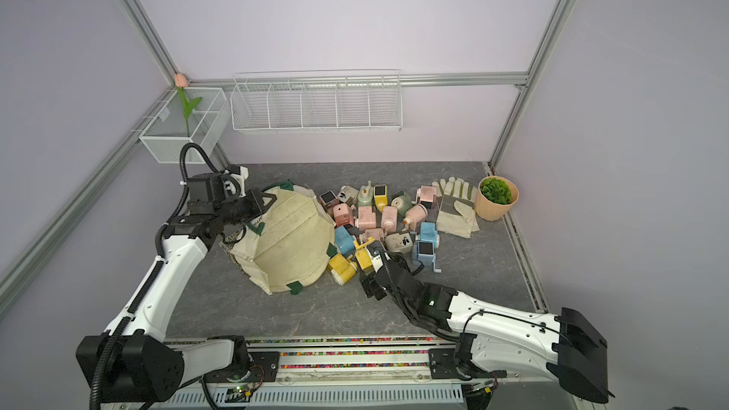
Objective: Take out the pencil sharpeners from the tote bags
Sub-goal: Place the pencil sharpener at the center of the board.
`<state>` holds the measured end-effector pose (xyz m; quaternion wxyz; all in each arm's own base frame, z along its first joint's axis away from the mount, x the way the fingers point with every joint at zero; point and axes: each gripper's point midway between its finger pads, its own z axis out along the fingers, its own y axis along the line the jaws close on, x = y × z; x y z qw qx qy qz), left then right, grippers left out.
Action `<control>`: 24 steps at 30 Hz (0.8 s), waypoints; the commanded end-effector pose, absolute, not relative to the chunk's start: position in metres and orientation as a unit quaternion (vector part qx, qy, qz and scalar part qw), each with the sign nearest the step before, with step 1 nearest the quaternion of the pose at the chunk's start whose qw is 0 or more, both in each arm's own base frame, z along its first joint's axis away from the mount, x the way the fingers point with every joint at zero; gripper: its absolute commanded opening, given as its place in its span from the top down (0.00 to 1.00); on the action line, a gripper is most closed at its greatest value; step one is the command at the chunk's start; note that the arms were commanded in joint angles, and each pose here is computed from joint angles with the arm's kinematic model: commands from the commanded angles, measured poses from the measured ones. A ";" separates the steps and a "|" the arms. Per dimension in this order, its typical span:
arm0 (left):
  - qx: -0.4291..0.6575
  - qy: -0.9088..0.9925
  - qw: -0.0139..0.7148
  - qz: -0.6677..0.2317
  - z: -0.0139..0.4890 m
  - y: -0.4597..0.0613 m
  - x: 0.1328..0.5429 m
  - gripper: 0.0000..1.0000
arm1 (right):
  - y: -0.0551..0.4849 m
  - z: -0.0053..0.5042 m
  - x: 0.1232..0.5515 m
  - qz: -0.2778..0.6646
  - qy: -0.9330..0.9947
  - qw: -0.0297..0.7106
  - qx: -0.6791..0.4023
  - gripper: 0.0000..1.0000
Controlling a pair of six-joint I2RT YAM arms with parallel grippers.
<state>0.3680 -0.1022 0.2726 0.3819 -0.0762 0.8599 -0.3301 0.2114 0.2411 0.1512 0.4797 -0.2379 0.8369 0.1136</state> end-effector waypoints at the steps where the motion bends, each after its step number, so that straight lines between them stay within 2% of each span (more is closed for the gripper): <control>1: -0.093 0.846 0.405 -0.334 0.292 -0.099 0.378 1.00 | 0.192 0.122 0.213 0.055 0.868 0.472 -0.146 0.15; 8: -0.160 0.857 0.362 -0.331 0.274 -0.094 0.390 1.00 | 0.144 0.093 0.203 0.006 0.887 0.453 -0.089 0.15; 14: -0.178 0.864 0.341 -0.325 0.262 -0.092 0.397 1.00 | 0.144 0.075 0.198 0.025 0.895 0.437 -0.085 0.14; 24: -0.165 0.869 0.337 -0.323 0.265 -0.094 0.392 1.00 | 0.156 0.036 0.202 -0.018 0.912 0.399 -0.091 0.13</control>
